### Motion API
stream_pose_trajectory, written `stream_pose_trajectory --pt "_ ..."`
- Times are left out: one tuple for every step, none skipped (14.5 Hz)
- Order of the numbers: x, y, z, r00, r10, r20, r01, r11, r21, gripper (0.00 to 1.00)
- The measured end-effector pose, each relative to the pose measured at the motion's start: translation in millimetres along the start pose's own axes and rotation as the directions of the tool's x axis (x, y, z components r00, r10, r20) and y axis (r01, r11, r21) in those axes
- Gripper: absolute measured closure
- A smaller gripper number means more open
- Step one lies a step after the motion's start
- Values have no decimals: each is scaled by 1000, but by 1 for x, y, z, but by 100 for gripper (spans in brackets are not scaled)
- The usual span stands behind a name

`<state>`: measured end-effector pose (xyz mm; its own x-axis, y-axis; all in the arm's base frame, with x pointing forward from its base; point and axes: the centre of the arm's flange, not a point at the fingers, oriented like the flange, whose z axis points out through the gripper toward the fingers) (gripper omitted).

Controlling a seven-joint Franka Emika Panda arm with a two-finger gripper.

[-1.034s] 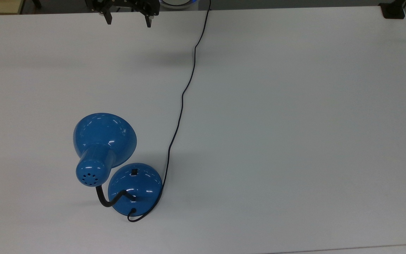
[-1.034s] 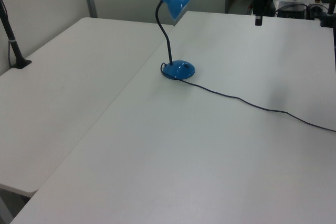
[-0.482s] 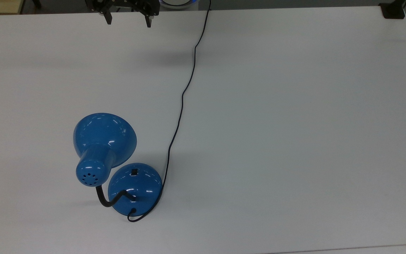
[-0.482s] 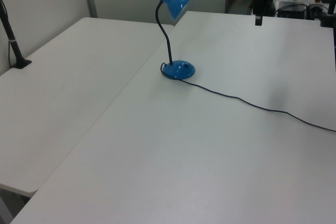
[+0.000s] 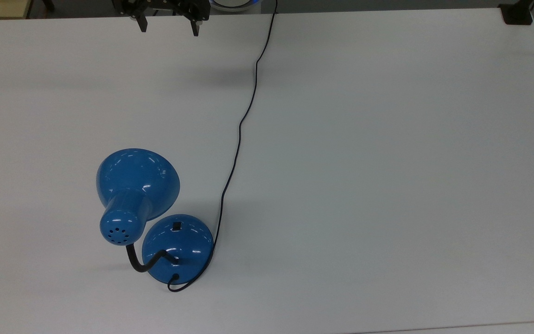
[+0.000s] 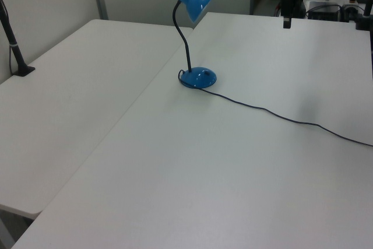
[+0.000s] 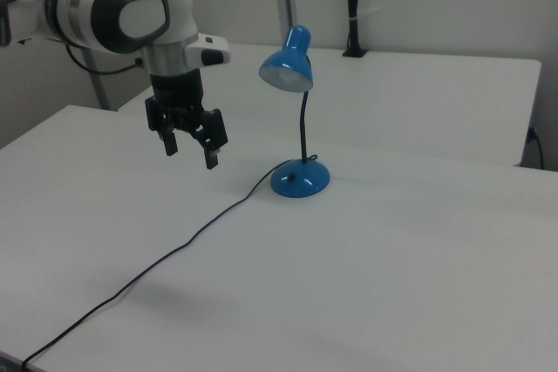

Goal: Turn on the lamp

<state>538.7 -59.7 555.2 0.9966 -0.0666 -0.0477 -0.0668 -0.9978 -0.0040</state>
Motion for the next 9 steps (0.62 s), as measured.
stream_pose_trajectory --pt "0 0 0 1000 -2 0 2 1000 -2 0" --pt "0 1 1 1000 -19 2 19 1000 -8 0" --pt "1 1 2 999 -42 5 42 999 -14 1" --pt "2 2 5 997 -73 11 73 997 -18 5" --pt "3 3 6 997 -76 13 77 997 -18 14" --pt "3 6 7 997 -73 15 73 997 -17 29" --pt "3 7 7 997 -70 15 71 997 -17 41" --pt "3 8 7 998 -69 16 69 997 -17 52" --pt "4 9 7 998 -68 12 68 998 -18 63"
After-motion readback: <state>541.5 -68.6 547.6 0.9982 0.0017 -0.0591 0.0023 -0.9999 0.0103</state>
